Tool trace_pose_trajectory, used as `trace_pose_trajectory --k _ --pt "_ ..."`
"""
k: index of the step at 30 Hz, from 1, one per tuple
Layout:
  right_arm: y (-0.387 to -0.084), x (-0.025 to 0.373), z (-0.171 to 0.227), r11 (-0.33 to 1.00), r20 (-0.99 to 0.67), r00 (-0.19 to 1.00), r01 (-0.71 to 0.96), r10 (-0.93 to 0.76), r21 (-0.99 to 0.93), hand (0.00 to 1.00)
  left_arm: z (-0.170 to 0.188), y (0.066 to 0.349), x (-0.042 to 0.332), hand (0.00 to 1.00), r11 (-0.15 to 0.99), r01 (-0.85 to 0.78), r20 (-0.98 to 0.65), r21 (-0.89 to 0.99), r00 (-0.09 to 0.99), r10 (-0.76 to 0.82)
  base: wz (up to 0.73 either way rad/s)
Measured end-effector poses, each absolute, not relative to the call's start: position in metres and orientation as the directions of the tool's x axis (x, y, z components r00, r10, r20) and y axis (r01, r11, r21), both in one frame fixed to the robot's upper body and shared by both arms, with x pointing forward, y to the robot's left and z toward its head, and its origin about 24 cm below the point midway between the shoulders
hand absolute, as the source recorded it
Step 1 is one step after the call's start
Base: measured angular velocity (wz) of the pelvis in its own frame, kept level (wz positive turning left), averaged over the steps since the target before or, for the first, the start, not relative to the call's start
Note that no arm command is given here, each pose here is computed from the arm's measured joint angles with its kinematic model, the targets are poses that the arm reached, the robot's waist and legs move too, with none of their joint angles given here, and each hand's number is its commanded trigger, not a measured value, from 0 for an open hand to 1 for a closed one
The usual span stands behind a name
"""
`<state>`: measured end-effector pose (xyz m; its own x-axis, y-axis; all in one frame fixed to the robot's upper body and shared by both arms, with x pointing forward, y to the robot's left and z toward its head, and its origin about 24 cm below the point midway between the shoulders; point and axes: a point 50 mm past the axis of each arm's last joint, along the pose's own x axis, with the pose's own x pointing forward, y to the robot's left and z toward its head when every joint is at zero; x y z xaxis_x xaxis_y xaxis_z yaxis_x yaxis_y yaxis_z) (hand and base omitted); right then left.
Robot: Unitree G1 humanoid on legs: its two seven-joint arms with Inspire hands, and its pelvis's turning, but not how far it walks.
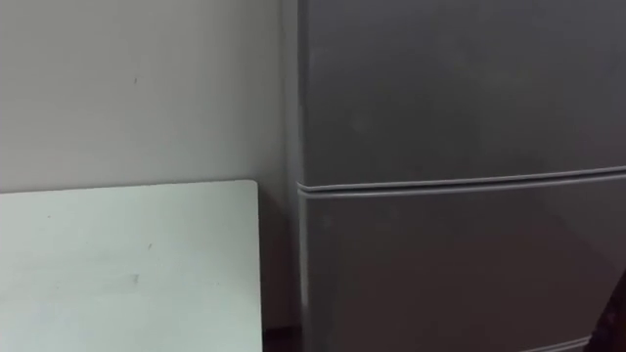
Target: Put the bottle in the upper fridge
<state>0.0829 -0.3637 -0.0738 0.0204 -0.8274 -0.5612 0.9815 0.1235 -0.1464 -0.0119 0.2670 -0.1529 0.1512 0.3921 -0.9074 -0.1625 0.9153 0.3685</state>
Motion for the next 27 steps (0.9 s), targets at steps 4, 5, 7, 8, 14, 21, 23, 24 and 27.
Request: trace_pose_trajectory --k 4,5,7,8,14,21,23,24,27 --pt "-0.344 0.06 -0.099 0.212 -0.592 -0.018 0.925 -0.806 -0.316 0.0 -0.154 0.266 -0.009 0.0 0.916 -0.165 -0.905 0.366 0.166 0.392 0.0" --pt "-0.338 0.053 -0.105 0.242 -0.596 -0.02 0.902 -0.803 -0.356 0.0 -0.154 0.265 -0.01 0.0 0.916 -0.166 -0.905 0.366 0.167 0.392 0.0" --pt "-0.333 0.045 -0.11 0.277 -0.6 -0.021 0.874 -0.8 -0.4 0.0 -0.154 0.265 -0.01 0.0 0.916 -0.168 -0.904 0.364 0.173 0.391 0.0" --pt "-0.329 0.041 -0.113 0.321 -0.595 -0.006 0.838 -0.803 -0.441 0.0 -0.154 0.265 -0.009 0.0 0.915 -0.168 -0.903 0.366 0.174 0.393 0.0" --pt "-0.308 0.026 -0.131 0.55 -0.645 0.093 0.623 -0.759 -0.557 0.0 -0.156 0.264 -0.009 0.0 0.911 -0.158 -0.899 0.381 0.166 0.405 0.0" --pt "-0.29 0.037 -0.138 0.742 -0.694 0.278 0.36 -0.664 -0.566 0.0 -0.158 0.261 -0.005 0.0 0.911 -0.154 -0.9 0.383 0.162 0.406 0.0" --pt "-0.285 0.04 -0.14 0.775 -0.711 0.311 0.304 -0.63 -0.553 0.0 -0.159 0.261 0.0 0.0 0.912 -0.157 -0.896 0.378 0.185 0.403 0.0" --pt "-0.28 0.042 -0.141 0.791 -0.721 0.327 0.287 -0.611 -0.54 0.0 -0.159 0.259 0.005 0.0 0.915 -0.153 -0.895 0.373 0.201 0.398 0.0" --pt "-0.266 0.05 -0.144 0.831 -0.742 0.375 0.244 -0.556 -0.499 0.0 -0.16 0.256 0.013 0.0 0.923 -0.125 -0.895 0.363 0.229 0.383 0.01"
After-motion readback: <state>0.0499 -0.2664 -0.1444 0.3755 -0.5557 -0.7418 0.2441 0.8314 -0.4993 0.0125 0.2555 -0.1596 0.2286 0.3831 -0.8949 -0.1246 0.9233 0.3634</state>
